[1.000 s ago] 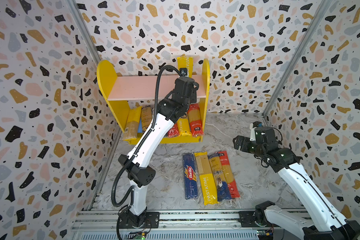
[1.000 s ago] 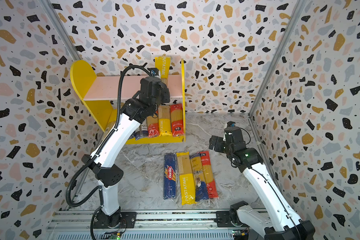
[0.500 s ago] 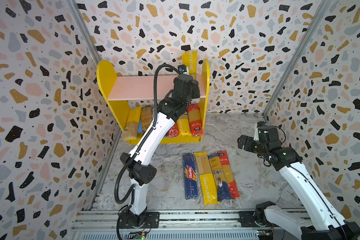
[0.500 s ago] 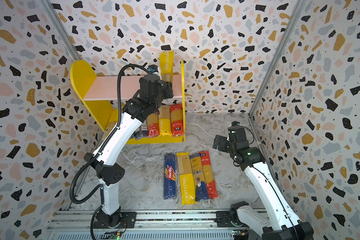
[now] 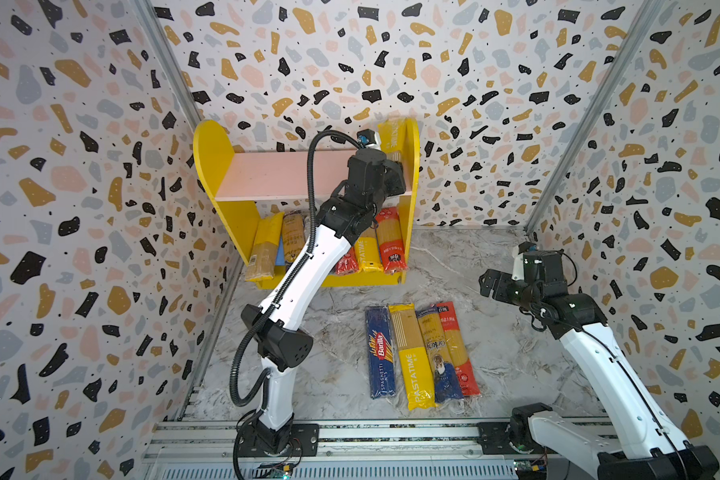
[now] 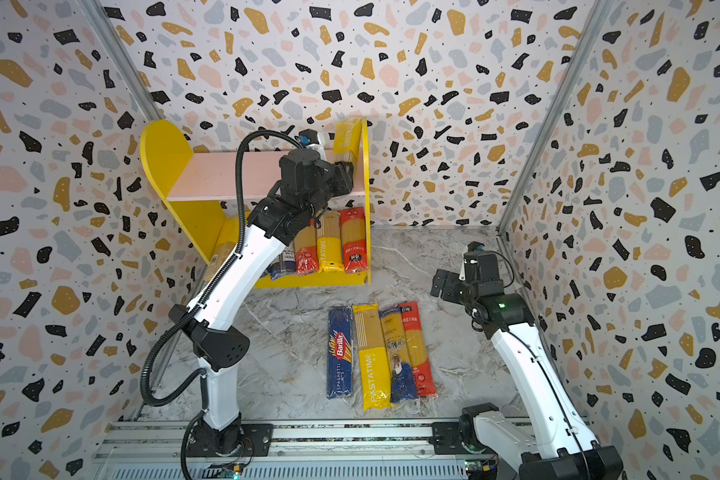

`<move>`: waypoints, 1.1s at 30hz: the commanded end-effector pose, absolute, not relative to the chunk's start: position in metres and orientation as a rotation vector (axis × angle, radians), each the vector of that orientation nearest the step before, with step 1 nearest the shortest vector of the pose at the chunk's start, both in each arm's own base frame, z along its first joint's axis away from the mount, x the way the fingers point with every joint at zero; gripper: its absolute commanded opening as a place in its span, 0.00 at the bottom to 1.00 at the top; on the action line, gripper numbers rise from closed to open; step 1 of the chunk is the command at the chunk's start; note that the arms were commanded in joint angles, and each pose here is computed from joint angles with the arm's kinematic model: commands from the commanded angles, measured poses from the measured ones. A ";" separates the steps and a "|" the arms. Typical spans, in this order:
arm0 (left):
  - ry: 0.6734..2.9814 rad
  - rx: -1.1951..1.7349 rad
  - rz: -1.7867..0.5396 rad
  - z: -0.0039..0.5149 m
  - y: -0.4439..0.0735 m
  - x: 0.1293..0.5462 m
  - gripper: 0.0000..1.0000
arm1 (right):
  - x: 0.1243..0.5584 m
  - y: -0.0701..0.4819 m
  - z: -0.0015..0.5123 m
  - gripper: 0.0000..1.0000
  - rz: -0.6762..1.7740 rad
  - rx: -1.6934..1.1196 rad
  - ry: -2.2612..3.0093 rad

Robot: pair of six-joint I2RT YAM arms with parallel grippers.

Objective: Place and organize the pasta boxes and bags onto the shelf
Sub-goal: 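Lay the PASTATIME bag on the upper shelf by the yellow side panel, open left gripper, then withdraw the left gripper and lower it onto the blue Barilla box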

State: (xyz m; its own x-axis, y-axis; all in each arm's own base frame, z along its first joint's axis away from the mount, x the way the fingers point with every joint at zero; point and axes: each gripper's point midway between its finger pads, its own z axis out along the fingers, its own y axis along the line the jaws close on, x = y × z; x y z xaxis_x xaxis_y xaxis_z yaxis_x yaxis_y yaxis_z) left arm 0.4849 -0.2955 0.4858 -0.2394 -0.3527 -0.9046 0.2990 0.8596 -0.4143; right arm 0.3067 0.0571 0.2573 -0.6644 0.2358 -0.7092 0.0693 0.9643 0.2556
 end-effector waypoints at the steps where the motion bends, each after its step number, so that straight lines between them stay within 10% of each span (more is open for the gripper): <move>1: 1.481 -0.038 -0.733 0.556 -0.291 0.468 0.55 | 0.306 0.056 0.258 0.99 0.268 0.195 2.288; 17: 1.528 0.034 -0.660 0.547 -0.295 0.423 0.70 | 0.303 0.055 0.261 0.99 0.283 0.205 2.277; 33: 1.767 -0.018 -0.433 0.411 -0.247 0.291 0.87 | 0.278 0.054 0.261 0.99 0.307 0.190 2.252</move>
